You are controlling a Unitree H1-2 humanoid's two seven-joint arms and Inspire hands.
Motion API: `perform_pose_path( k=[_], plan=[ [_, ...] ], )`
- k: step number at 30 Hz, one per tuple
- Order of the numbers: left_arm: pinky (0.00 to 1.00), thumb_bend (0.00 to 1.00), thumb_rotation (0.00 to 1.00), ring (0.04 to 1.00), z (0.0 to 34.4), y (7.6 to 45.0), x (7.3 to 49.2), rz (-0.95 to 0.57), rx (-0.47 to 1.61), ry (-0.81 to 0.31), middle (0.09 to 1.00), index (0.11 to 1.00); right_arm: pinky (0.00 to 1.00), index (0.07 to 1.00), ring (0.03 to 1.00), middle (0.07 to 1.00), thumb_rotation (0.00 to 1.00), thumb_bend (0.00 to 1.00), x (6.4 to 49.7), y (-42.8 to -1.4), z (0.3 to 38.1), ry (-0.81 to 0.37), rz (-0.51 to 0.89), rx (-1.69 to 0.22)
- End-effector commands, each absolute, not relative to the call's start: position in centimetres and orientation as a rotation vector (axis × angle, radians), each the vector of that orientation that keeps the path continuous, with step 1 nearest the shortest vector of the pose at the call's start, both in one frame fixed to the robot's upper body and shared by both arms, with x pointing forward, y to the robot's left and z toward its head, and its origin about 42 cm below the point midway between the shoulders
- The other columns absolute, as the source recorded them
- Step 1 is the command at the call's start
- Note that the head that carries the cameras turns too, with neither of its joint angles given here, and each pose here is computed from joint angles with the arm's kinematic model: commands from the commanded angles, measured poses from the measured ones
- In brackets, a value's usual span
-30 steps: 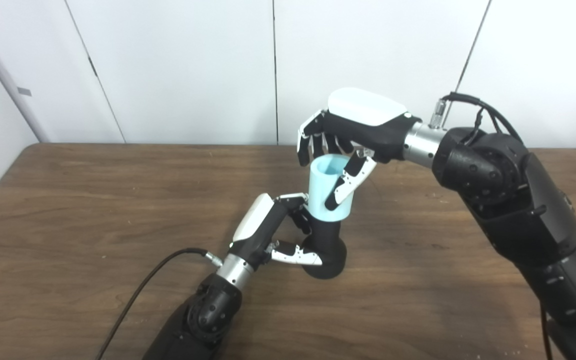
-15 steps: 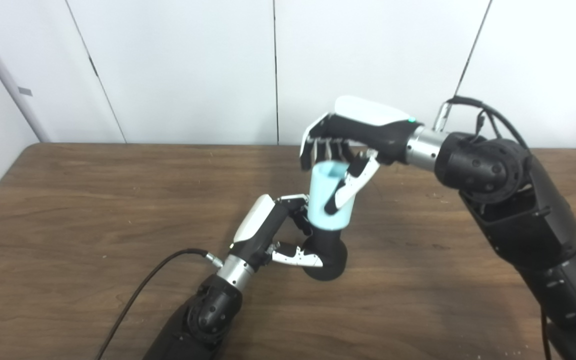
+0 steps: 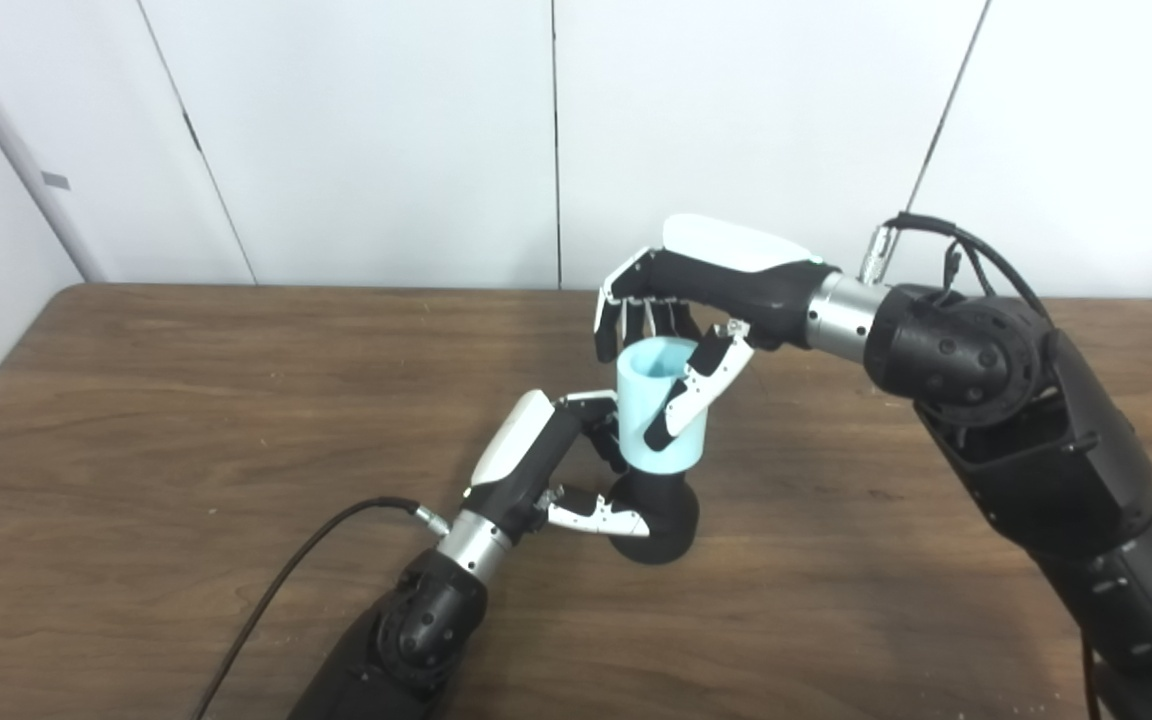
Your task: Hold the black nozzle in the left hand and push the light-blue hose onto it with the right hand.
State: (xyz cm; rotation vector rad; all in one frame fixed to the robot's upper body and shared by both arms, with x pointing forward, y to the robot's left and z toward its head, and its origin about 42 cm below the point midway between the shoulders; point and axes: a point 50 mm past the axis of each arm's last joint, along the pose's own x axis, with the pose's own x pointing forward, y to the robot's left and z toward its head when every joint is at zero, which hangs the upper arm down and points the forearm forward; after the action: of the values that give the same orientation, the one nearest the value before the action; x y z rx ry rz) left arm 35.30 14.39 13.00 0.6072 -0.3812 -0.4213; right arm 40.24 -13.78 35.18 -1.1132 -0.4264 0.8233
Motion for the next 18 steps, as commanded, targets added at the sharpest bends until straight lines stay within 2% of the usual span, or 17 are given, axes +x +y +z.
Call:
perform_pose_path(
  k=[1,4,9,11,14,18],
  plan=[
    [0.45,0.52,0.08,0.389,8.7,14.8,33.0,-0.494,0.660,-0.221,0.355,0.471,0.18,0.511,0.256,0.405,0.00,0.52,39.7,-13.3,34.6,-0.427,0.871,-1.112],
    [0.46,0.52,0.08,0.392,8.9,14.7,33.0,-0.494,0.659,-0.223,0.355,0.471,0.15,0.511,0.235,0.399,0.00,0.52,39.4,-13.3,34.4,-0.453,0.870,-1.138],
    [0.46,0.52,0.08,0.393,8.8,14.7,33.1,-0.494,0.658,-0.222,0.356,0.471,0.14,0.483,0.221,0.467,0.00,0.53,38.2,-13.8,34.0,-0.717,0.812,-1.279],
    [0.46,0.52,0.08,0.392,8.8,14.8,33.1,-0.493,0.657,-0.221,0.355,0.471,0.16,0.500,0.243,0.412,0.00,0.52,37.9,-14.1,33.8,-0.798,0.790,-1.291],
    [0.45,0.52,0.08,0.390,8.7,14.8,33.1,-0.493,0.658,-0.219,0.355,0.471,0.29,0.507,0.349,0.425,0.00,0.53,37.0,-14.7,33.4,-0.950,0.739,-1.315],
    [0.45,0.52,0.08,0.390,8.7,14.7,33.0,-0.495,0.659,-0.219,0.354,0.471,0.28,0.510,0.331,0.414,0.00,0.52,36.2,-15.2,32.6,-1.060,0.708,-1.310]
  ],
)
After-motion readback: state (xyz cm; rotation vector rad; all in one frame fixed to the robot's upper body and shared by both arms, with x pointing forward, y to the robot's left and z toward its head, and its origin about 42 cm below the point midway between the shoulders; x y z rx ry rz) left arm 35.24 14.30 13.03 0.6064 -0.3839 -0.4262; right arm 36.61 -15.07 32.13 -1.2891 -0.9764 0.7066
